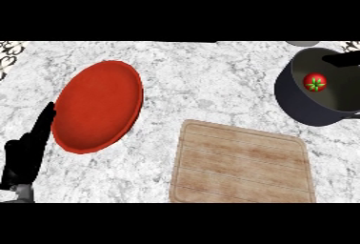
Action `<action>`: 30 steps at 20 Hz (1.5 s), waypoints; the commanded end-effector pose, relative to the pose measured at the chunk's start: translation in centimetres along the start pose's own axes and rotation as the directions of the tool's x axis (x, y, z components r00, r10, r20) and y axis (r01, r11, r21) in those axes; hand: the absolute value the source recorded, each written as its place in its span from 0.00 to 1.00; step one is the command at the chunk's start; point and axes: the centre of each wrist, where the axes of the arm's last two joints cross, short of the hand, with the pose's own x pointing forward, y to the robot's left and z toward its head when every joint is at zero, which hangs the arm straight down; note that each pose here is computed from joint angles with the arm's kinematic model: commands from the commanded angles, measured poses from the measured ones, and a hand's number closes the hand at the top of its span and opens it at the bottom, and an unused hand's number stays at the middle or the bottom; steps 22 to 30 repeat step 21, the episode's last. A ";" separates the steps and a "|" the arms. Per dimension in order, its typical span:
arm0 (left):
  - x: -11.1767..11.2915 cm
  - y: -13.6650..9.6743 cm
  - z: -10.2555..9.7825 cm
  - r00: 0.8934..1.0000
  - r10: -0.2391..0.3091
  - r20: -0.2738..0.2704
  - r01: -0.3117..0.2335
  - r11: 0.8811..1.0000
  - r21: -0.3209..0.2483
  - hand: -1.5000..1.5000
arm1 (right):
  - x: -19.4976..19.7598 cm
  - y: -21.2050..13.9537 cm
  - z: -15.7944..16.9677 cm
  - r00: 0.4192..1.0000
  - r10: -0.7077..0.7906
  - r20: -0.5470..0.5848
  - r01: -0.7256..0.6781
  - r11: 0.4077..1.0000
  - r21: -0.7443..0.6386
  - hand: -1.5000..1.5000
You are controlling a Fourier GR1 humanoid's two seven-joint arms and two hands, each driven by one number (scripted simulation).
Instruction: Pick the tomato from the cutting board and place it in the pot
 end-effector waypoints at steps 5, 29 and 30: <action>0.2 -0.3 -0.4 1.000 -0.004 -0.010 0.004 1.000 0.014 0.50 | 1.1 -0.8 -0.3 0.916 -0.384 0.117 0.401 0.894 -0.199 0.00; 0.4 0.3 -0.1 0.999 -0.002 -0.050 0.004 0.999 0.037 0.50 | -8.0 -8.0 6.3 0.818 -0.569 0.086 0.575 0.811 -0.104 0.00; 0.4 0.3 -0.1 0.999 -0.002 -0.050 0.004 0.999 0.037 0.50 | -8.0 -8.0 6.3 0.818 -0.569 0.086 0.575 0.811 -0.104 0.00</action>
